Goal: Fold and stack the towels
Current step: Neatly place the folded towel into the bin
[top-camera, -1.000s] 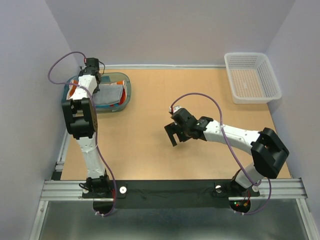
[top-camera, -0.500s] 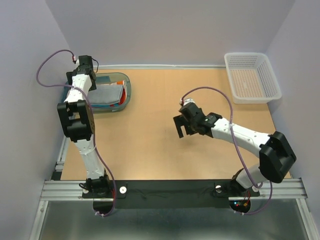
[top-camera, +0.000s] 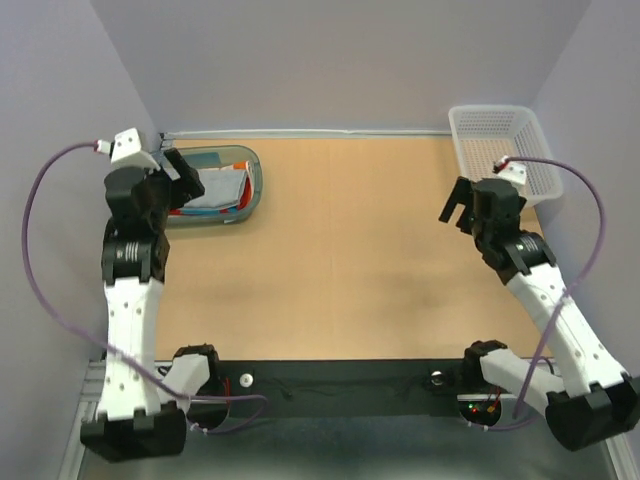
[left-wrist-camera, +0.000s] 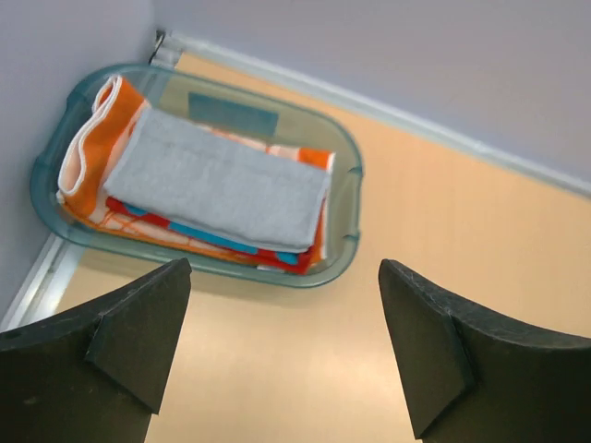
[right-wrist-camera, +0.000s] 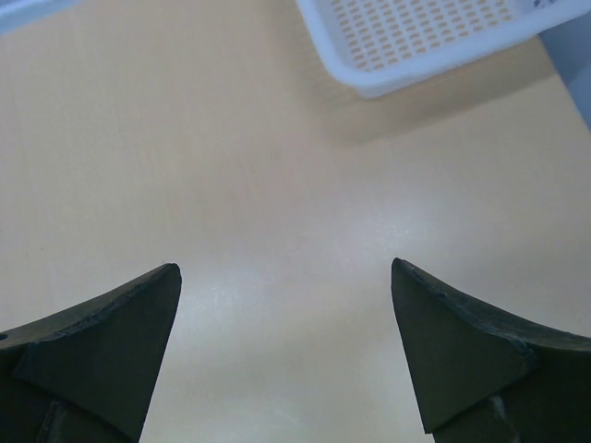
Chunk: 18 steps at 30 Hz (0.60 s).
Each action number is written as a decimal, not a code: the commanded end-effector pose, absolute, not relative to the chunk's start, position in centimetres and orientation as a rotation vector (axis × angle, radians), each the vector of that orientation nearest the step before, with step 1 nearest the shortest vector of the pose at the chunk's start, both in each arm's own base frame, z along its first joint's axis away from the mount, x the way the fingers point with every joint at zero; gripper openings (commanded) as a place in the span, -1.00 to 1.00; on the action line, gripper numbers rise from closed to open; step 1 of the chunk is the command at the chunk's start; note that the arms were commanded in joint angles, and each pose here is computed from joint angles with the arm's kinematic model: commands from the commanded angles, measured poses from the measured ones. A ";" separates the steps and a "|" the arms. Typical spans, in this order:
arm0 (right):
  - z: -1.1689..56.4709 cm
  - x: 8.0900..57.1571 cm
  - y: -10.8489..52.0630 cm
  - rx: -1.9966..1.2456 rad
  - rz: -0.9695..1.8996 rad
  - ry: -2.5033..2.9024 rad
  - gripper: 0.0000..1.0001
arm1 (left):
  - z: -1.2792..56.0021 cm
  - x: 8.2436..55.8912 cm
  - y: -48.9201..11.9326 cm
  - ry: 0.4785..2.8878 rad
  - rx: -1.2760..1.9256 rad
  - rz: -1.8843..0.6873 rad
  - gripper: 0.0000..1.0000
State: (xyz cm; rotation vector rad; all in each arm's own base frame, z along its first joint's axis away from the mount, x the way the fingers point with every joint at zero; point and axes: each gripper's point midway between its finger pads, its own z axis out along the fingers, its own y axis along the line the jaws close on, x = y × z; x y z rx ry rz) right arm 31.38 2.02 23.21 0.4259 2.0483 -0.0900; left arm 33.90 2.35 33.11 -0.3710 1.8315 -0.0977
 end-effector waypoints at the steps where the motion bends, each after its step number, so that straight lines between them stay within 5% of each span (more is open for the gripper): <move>1: 29.1 28.1 -0.1 0.496 -0.062 1.841 1.00 | 36.0 28.8 0.6 1.625 -0.414 -0.259 0.94; 9: 34.5 20.9 -1.7 0.446 0.066 1.576 1.00 | 35.9 19.1 2.9 1.405 -0.582 -0.191 0.97; 18: 33.0 17.3 -2.2 0.368 0.084 1.498 1.00 | 38.1 13.4 2.7 1.253 -0.507 -0.217 0.97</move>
